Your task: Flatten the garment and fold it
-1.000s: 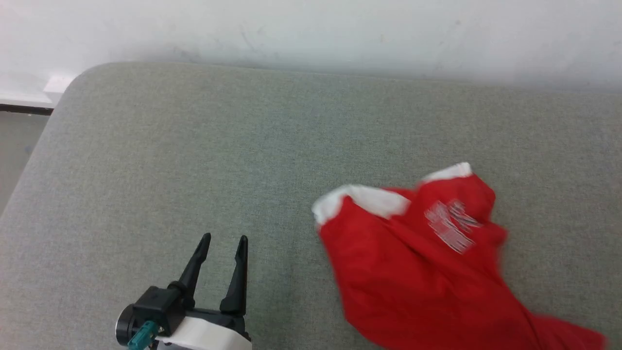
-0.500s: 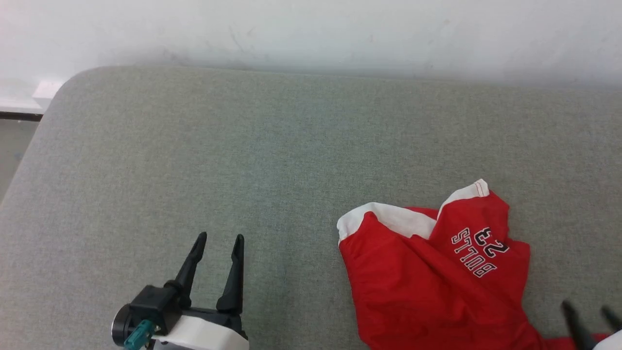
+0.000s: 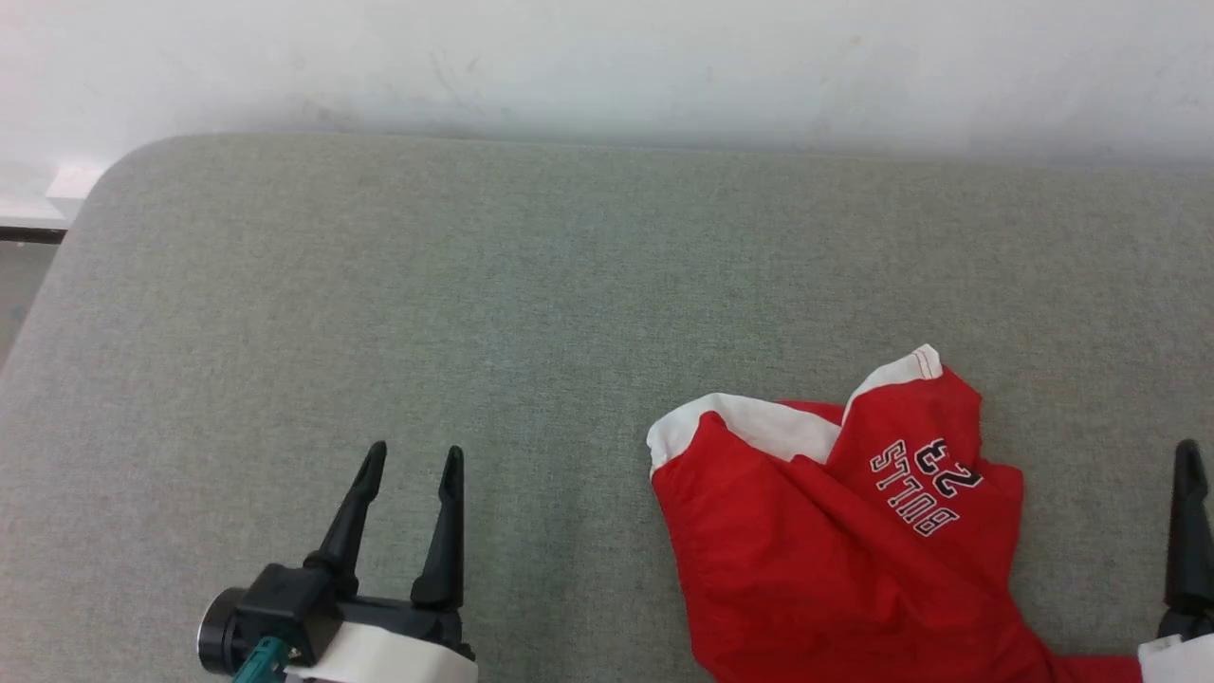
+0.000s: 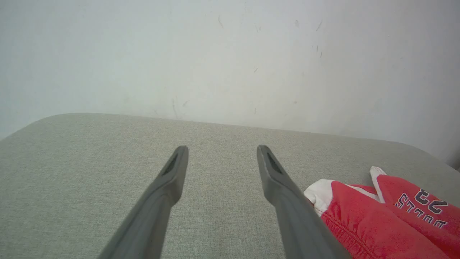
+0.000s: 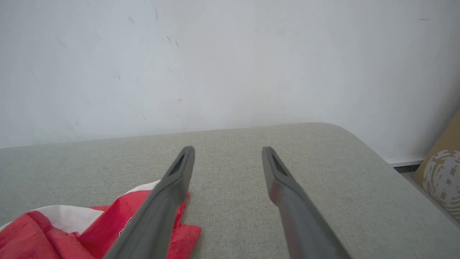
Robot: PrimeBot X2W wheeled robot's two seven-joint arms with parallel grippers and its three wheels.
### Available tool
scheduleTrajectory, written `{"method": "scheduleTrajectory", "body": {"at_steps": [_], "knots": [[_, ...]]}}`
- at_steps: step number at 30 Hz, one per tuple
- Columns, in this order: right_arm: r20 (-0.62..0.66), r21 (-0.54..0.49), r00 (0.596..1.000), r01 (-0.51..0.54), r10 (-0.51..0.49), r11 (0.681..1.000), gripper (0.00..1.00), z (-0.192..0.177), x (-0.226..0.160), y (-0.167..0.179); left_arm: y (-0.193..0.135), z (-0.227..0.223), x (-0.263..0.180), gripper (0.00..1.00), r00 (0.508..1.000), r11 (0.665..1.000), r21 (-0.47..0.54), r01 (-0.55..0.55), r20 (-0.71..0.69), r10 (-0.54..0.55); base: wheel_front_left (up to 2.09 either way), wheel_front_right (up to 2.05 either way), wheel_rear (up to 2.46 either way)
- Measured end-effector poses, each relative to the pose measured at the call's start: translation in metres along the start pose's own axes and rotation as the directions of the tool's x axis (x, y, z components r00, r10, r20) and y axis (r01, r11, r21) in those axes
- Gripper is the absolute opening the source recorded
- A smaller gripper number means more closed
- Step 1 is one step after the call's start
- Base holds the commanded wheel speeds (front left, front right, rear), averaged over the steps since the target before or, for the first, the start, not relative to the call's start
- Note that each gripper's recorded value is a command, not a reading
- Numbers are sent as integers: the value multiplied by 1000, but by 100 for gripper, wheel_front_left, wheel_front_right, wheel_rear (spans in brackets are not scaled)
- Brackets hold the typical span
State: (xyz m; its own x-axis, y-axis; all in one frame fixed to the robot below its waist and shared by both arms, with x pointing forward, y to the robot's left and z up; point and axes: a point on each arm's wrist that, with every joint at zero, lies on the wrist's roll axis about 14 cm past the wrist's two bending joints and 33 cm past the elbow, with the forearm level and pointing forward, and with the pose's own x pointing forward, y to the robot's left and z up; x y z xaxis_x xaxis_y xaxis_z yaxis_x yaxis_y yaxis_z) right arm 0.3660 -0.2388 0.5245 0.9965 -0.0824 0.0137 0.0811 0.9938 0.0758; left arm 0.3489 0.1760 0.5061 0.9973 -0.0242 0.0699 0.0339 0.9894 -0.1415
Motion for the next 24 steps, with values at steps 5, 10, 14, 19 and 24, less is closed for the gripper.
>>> {"method": "scheduleTrajectory", "body": {"at_steps": [5, 10, 14, 19, 24], "knots": [[-12, 1, 1000, 9, -9, 1000, 100, -13, -1, -2, -13, -8, 6, 100, 997, 998, 20, 62, -47, -61, 0, 0, 0], [-17, -4, 1000, 14, -14, 1000, 100, -17, 6, -3, -42, -25, 24, 100, 967, 983, -10, 182, -177, -181, 0, 0, 0], [-44, -1, 999, 13, -13, 1000, 100, -26, 9, -2, -65, -49, 33, 100, 907, 964, -89, 251, -326, -266, 0, 0, 0], [-75, 4, 997, 20, -19, 1000, 100, -37, 8, -3, -96, -70, 36, 100, 816, 931, -171, 323, -448, -365, 0, 0, 0], [-87, 10, 996, 35, -34, 999, 100, -41, 7, -7, -117, -92, 32, 100, 723, 903, -214, 373, -543, -428, 0, 0, 0]]}}
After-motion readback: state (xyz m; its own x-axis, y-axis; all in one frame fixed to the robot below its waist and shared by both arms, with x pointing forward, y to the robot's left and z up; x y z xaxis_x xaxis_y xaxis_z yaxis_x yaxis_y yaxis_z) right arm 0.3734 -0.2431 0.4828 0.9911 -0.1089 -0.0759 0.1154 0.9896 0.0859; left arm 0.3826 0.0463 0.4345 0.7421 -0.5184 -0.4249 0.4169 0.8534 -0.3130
